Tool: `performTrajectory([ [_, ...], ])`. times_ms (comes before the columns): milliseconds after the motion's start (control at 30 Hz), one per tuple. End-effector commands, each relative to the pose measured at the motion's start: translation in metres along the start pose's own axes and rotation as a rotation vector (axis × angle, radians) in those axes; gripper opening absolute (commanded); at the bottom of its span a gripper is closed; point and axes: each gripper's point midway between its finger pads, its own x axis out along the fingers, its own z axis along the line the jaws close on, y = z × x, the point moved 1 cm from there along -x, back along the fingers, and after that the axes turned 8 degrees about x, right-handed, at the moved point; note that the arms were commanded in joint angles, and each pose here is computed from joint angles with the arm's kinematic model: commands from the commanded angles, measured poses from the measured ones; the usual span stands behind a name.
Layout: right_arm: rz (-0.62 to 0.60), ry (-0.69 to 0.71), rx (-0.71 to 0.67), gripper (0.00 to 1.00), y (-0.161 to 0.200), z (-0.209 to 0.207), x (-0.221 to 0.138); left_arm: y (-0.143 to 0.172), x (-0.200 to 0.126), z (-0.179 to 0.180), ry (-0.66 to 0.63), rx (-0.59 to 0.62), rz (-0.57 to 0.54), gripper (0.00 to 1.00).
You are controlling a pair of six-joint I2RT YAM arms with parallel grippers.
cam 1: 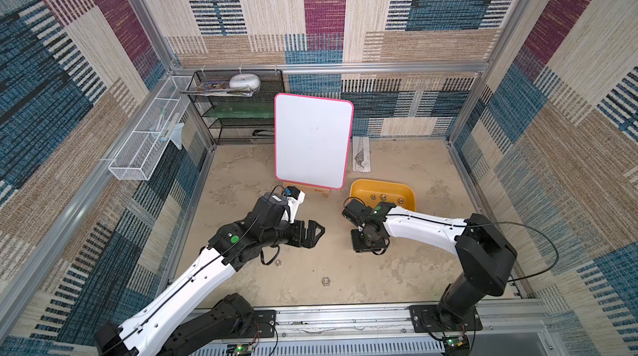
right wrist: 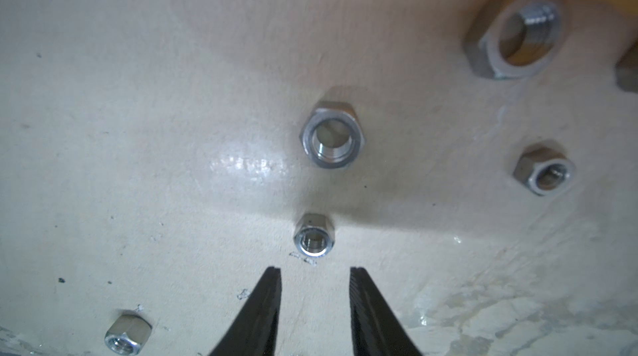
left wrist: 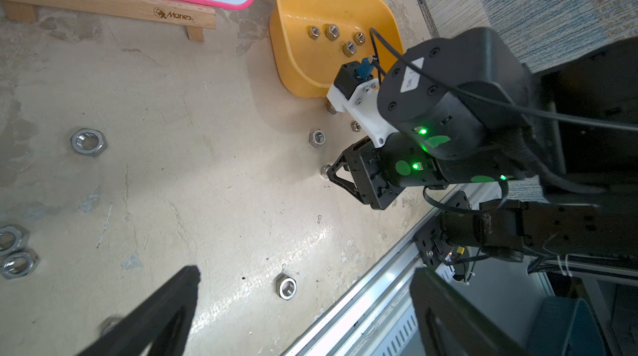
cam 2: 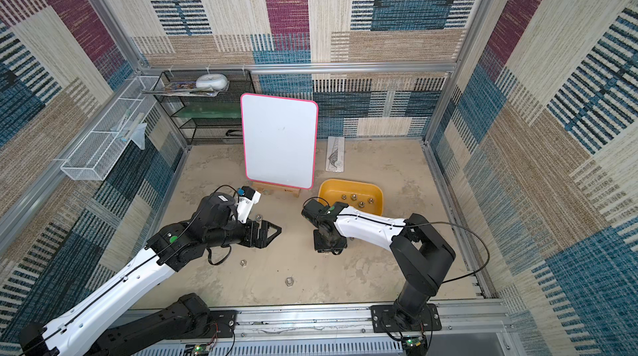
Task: Put the nuts on the desktop into the storage box
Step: Pick up the nut from the center of the board.
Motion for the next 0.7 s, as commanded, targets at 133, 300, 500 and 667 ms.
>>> performTrajectory([
  [133,0.026,0.013,0.014,0.39,0.007,-0.002,0.013,0.007,-0.003,-0.004,0.027,-0.012,0.021,1.00],
  [300,0.033,0.021,0.018,0.39,0.008,-0.003,0.019,0.008,-0.004,-0.004,0.027,-0.016,0.022,1.00],
  [500,0.032,0.011,0.024,0.39,0.005,0.003,0.023,0.008,-0.004,-0.004,0.029,-0.013,0.023,1.00],
  [667,0.027,0.017,0.020,0.35,0.001,0.006,0.025,0.009,-0.004,-0.004,0.026,-0.012,0.023,1.00],
])
